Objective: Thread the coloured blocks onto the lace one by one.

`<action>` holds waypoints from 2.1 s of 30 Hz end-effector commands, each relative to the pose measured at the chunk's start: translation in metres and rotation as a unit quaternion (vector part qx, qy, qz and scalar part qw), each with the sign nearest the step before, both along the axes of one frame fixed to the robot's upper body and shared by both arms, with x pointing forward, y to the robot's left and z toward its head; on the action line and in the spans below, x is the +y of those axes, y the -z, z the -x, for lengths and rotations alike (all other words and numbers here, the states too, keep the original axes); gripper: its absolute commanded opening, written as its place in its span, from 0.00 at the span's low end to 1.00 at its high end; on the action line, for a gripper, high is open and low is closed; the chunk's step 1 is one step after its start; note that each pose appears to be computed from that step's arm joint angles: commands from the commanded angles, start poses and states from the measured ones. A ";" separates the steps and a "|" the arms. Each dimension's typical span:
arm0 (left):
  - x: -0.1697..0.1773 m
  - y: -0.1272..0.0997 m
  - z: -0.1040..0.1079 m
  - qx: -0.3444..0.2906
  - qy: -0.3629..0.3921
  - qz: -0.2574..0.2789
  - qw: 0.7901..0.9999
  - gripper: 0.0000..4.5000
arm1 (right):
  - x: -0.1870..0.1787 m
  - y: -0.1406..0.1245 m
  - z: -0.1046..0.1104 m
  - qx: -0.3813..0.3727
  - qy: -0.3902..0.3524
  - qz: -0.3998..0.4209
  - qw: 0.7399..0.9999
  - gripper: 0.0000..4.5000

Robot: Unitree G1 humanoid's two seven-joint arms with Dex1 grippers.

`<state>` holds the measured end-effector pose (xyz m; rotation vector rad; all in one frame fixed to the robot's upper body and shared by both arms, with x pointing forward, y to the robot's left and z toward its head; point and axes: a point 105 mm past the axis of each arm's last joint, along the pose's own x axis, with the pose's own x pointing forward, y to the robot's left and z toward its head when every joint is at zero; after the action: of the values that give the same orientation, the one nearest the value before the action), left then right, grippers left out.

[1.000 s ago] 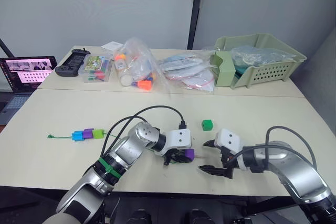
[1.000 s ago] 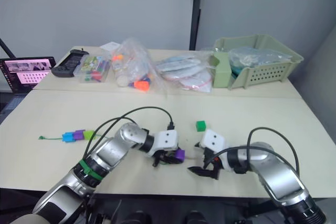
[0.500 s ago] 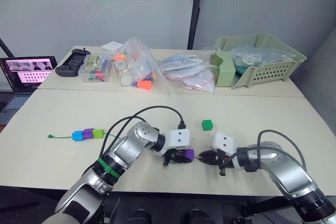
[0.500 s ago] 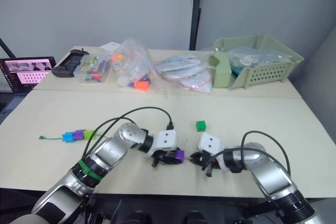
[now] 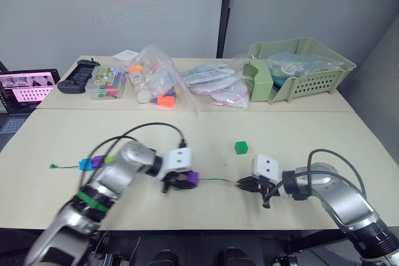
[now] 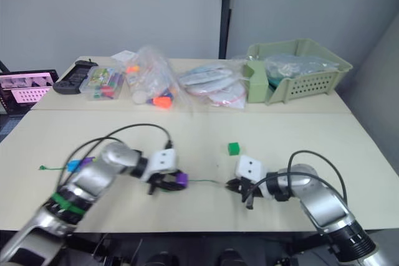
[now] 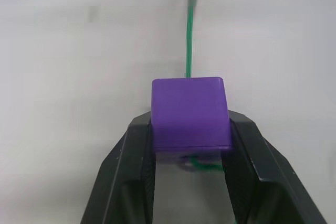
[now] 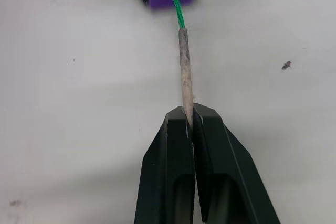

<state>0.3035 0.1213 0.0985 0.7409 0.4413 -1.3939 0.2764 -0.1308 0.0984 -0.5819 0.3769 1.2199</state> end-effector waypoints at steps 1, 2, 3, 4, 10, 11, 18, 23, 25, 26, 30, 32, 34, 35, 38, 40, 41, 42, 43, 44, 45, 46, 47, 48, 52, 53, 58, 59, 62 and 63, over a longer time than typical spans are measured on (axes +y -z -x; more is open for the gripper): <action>0.054 0.000 -0.003 -0.005 -0.029 -0.048 0.998 0.27 | 0.000 -0.013 -0.001 -0.024 -0.013 -0.001 1.000 0.00; 0.063 0.000 -0.003 -0.004 -0.034 -0.056 0.998 0.27 | 0.000 -0.014 -0.001 -0.023 -0.014 0.000 1.000 0.00; 0.082 0.001 -0.007 -0.007 -0.053 -0.071 0.996 0.27 | 0.000 -0.014 -0.001 -0.023 -0.015 0.001 1.000 0.00; 0.094 0.001 -0.008 -0.010 -0.064 -0.081 0.995 0.27 | -0.001 -0.014 0.000 -0.022 -0.015 0.002 1.000 0.00; 0.169 0.000 -0.015 -0.041 -0.122 -0.163 0.978 0.27 | -0.004 -0.012 0.002 -0.016 -0.018 0.009 1.000 0.00; 0.175 -0.001 -0.016 -0.043 -0.128 -0.168 0.976 0.27 | -0.004 -0.012 0.002 -0.016 -0.018 0.009 1.000 0.00; 0.181 -0.005 -0.019 -0.045 -0.138 -0.161 0.976 0.27 | -0.003 -0.013 0.002 -0.016 -0.021 0.008 1.000 0.00; 0.160 -0.016 -0.022 -0.041 -0.125 -0.108 0.985 0.50 | 0.003 -0.013 0.002 -0.017 -0.026 0.004 1.000 0.00; 0.154 -0.025 -0.024 -0.046 -0.115 -0.101 0.987 0.63 | 0.005 -0.014 0.001 -0.017 -0.028 0.003 0.999 0.00; 0.151 -0.030 -0.025 -0.051 -0.109 -0.099 0.988 0.71 | 0.006 -0.014 0.001 -0.017 -0.028 0.003 0.999 0.00; 0.123 -0.049 -0.025 -0.053 -0.074 -0.065 0.994 0.93 | 0.012 -0.015 -0.001 -0.020 -0.027 0.002 0.999 0.00; 0.099 -0.057 -0.024 -0.059 -0.048 -0.032 0.997 0.93 | 0.017 -0.017 -0.002 -0.022 -0.029 0.001 0.999 0.00; 0.056 -0.058 -0.019 -0.059 -0.011 0.015 0.998 0.93 | 0.026 -0.018 -0.001 -0.022 -0.038 0.000 0.999 0.00; 0.037 -0.056 -0.014 -0.055 0.007 0.031 0.998 0.93 | 0.030 -0.018 -0.001 -0.022 -0.040 -0.001 0.999 0.00; -0.002 -0.045 -0.003 -0.045 0.033 0.063 0.996 0.93 | 0.037 -0.017 -0.002 -0.022 -0.043 0.000 0.999 0.00; -0.030 -0.036 0.001 -0.049 0.040 0.090 0.994 0.93 | 0.041 -0.017 -0.002 -0.023 -0.045 0.001 0.999 0.00; -0.044 -0.033 0.003 -0.042 0.041 0.108 0.992 0.93 | 0.043 -0.018 -0.002 -0.023 -0.046 0.001 0.999 0.00; -0.053 -0.030 0.003 -0.042 0.043 0.115 0.992 0.93 | 0.045 -0.018 -0.003 -0.023 -0.046 0.001 0.999 0.00; -0.059 -0.028 0.004 -0.042 0.046 0.117 0.991 0.93 | 0.045 -0.019 -0.003 -0.023 -0.046 0.001 0.999 0.00; -0.064 -0.023 0.004 -0.048 0.050 0.110 0.991 0.93 | 0.046 -0.019 -0.003 -0.023 -0.046 0.001 0.999 0.00; -0.067 -0.019 0.004 -0.053 0.053 0.104 0.992 0.93 | 0.046 -0.019 -0.003 -0.023 -0.046 0.001 0.999 0.00; -0.069 -0.017 0.004 -0.055 0.055 0.102 0.992 0.93 | 0.046 -0.019 -0.003 -0.024 -0.046 0.002 0.999 0.00; -0.073 -0.018 0.006 -0.052 0.055 0.106 0.991 0.93 | 0.046 -0.019 -0.002 -0.023 -0.046 0.003 0.999 0.00; -0.074 -0.017 0.008 -0.046 0.055 0.107 0.992 0.93 | 0.046 -0.019 -0.002 -0.023 -0.045 0.003 0.999 0.00; -0.074 -0.015 0.008 -0.040 0.050 0.107 0.992 0.93 | 0.046 -0.019 -0.001 -0.022 -0.042 0.002 0.999 0.00; -0.074 -0.016 0.008 -0.041 0.050 0.107 0.992 0.87 | 0.046 -0.020 -0.001 -0.021 -0.042 0.002 0.999 0.00; -0.075 -0.018 0.005 -0.040 0.047 0.109 0.992 0.52 | 0.046 -0.020 -0.002 -0.020 -0.039 0.001 0.999 0.00; -0.075 -0.018 0.005 -0.040 0.046 0.110 0.992 0.45 | 0.046 -0.020 -0.002 -0.020 -0.039 0.001 0.999 0.00; -0.076 -0.019 0.005 -0.040 0.044 0.111 0.992 0.22 | 0.046 -0.020 -0.002 -0.019 -0.039 0.001 0.999 0.00; -0.076 -0.019 0.005 -0.040 0.043 0.112 0.992 0.14 | 0.046 -0.020 -0.002 -0.019 -0.039 0.001 0.999 0.00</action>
<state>0.2977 0.0501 0.1056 0.6268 0.2378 -1.4633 0.2789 -0.0872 0.1088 -0.6071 0.3648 1.2803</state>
